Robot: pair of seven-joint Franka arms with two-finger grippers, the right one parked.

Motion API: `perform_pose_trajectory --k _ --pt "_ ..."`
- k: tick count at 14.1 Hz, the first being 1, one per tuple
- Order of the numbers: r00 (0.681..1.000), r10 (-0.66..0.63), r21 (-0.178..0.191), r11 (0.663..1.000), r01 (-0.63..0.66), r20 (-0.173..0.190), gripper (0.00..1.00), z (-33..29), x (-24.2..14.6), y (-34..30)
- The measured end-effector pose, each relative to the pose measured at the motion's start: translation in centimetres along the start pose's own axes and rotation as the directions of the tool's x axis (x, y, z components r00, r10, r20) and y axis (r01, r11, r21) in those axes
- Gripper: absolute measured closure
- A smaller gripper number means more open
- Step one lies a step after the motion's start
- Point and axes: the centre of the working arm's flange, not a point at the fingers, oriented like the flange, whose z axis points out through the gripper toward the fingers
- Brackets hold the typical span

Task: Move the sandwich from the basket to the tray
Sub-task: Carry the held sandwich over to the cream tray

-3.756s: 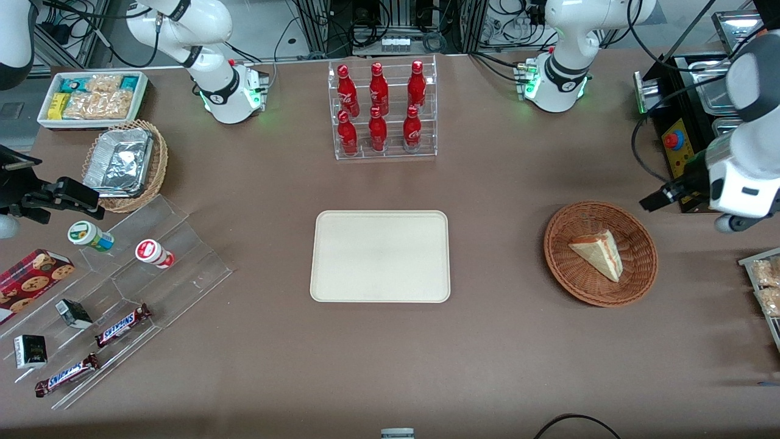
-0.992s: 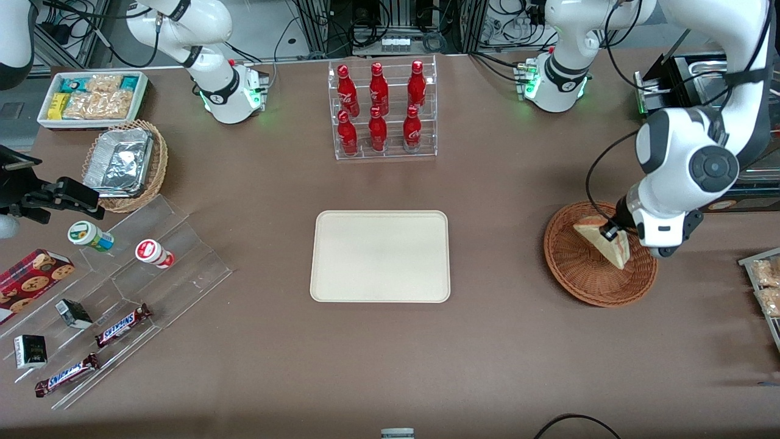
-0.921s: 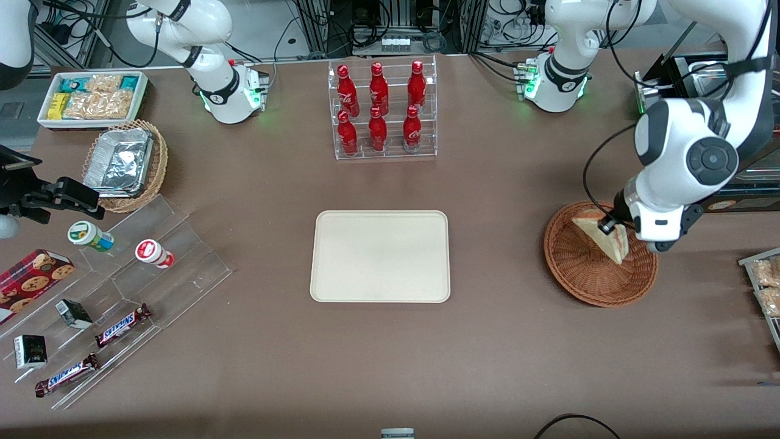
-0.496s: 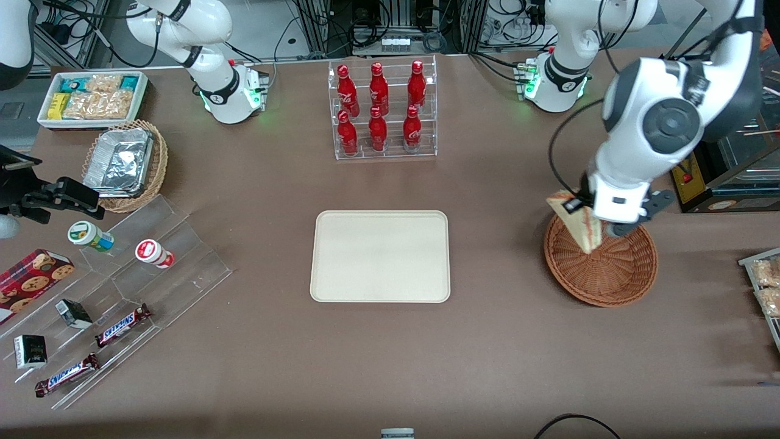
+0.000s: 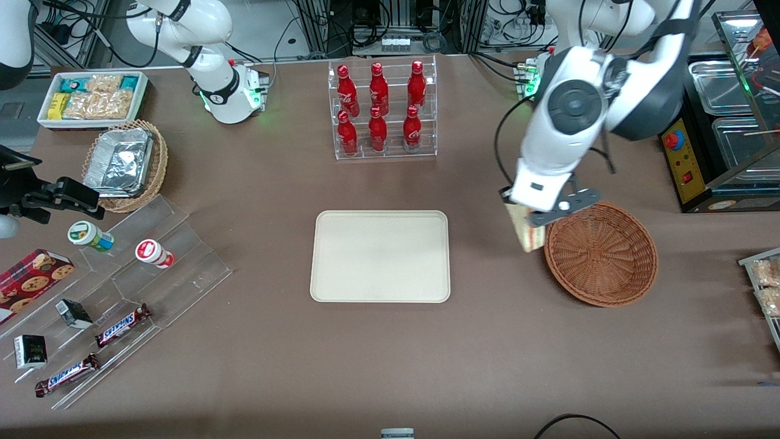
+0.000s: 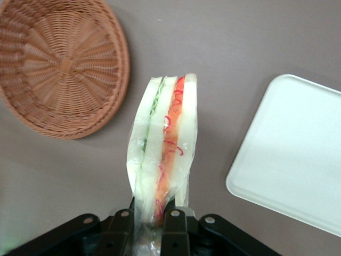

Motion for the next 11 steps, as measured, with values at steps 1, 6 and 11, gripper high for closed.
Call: perform_pose_trajectory --k 1,6,11 --pt "1.0 0.018 -0.014 1.0 -0.018 -0.004 0.83 0.4 -0.2 1.7" --pt "0.988 0.151 -0.069 0.986 -0.153 -0.043 0.82 6.4 -3.9 11.7" --pt "0.973 0.22 -0.09 0.97 -0.226 -0.074 0.81 12.8 -6.5 17.2"
